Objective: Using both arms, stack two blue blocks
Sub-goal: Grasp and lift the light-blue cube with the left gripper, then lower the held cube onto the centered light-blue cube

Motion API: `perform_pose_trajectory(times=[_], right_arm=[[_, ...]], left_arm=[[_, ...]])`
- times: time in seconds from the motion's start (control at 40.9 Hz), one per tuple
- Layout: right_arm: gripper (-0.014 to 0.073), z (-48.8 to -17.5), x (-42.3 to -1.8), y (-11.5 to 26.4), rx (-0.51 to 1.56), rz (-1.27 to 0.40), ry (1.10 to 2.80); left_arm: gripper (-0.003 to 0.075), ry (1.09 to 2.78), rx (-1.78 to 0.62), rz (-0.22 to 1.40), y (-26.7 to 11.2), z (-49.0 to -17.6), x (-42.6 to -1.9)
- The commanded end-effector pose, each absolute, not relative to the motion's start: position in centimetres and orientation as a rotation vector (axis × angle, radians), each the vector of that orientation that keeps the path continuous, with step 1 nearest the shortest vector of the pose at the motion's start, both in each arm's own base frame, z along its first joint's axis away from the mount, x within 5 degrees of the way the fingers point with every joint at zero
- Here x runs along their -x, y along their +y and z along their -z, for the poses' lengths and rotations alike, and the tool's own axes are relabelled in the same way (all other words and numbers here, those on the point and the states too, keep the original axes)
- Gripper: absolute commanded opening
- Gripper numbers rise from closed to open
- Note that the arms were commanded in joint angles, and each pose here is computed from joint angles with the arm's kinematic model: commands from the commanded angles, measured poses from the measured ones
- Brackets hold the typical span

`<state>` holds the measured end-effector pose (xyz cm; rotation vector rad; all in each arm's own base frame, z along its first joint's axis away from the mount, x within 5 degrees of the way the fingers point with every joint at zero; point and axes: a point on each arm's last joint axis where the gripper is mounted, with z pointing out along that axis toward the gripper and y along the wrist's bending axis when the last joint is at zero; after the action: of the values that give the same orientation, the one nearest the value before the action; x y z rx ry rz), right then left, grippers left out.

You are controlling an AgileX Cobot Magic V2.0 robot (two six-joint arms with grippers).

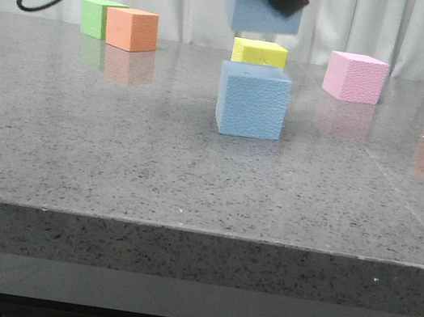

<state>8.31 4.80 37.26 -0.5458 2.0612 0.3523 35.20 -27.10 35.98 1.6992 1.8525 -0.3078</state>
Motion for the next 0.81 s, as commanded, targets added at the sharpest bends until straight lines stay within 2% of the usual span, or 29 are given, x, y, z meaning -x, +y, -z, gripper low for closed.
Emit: perform_pose_trajectory(times=[0.0, 0.269, 0.783], right_arm=[[0.0613, -38.5, -8.5, 4.8, 0.519, -0.358, 1.978], [0.0613, -38.5, -8.5, 4.8, 0.519, -0.358, 1.978], [0.0613, -38.5, -8.5, 4.8, 0.519, -0.358, 1.978]], left_arm=[[0.0431, 1.772, -1.635, 0.336, -27.2, -38.6, -34.3], [0.0431, 1.796, -1.644, 0.345, -27.6, -37.4, -34.9], [0.0431, 1.786, -1.626, 0.339, -27.7, -37.4, -35.1]])
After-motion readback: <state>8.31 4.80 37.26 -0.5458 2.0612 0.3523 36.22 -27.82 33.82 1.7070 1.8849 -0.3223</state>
